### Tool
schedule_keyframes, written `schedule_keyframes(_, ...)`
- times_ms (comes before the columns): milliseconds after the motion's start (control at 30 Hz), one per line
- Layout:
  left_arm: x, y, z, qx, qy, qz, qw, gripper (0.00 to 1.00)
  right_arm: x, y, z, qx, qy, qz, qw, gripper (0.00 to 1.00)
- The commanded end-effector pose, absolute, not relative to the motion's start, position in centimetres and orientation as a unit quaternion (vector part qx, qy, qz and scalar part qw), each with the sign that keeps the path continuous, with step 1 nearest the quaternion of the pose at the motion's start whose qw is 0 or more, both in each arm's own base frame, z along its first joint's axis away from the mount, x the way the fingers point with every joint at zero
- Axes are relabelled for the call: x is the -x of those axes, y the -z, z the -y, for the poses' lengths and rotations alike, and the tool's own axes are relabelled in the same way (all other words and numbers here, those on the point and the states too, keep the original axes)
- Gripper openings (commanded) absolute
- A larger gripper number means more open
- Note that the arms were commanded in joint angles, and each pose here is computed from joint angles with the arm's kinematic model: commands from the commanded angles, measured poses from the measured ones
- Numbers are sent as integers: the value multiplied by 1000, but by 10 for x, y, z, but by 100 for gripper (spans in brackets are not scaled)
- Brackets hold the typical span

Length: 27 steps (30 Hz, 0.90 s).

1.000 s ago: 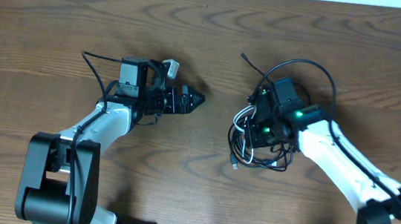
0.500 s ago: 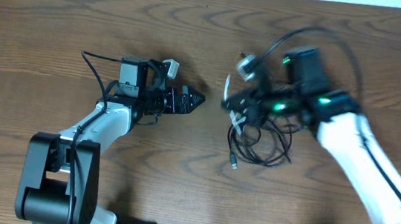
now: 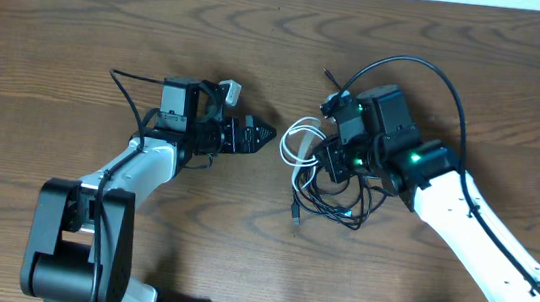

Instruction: Untangle cables

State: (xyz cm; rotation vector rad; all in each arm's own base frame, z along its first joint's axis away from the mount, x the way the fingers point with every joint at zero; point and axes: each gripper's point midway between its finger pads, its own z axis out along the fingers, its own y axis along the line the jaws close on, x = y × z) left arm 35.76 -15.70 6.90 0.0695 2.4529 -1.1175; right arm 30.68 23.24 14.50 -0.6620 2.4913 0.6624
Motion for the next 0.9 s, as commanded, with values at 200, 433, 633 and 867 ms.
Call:
schedule_keyframes(200, -360, -73, 158, -33, 404, -886, 228, 99, -298, -153, -232, 284, -229, -899, 243, 62)
schedule_keyframes(433, -360, -73, 158, -33, 404, -886, 228, 99, -303, -123, -208, 182, -172, -948, 199, 40)
schedule_keyframes(633, -360, -73, 158, -33, 404, -886, 228, 99, -313, -75, -215, 114, -180, -967, 140, 38)
schedule_keyframes(867, -360, -73, 158, -34, 403, -886, 228, 99, -326, -55, -234, 39, -230, -965, 117, 41)
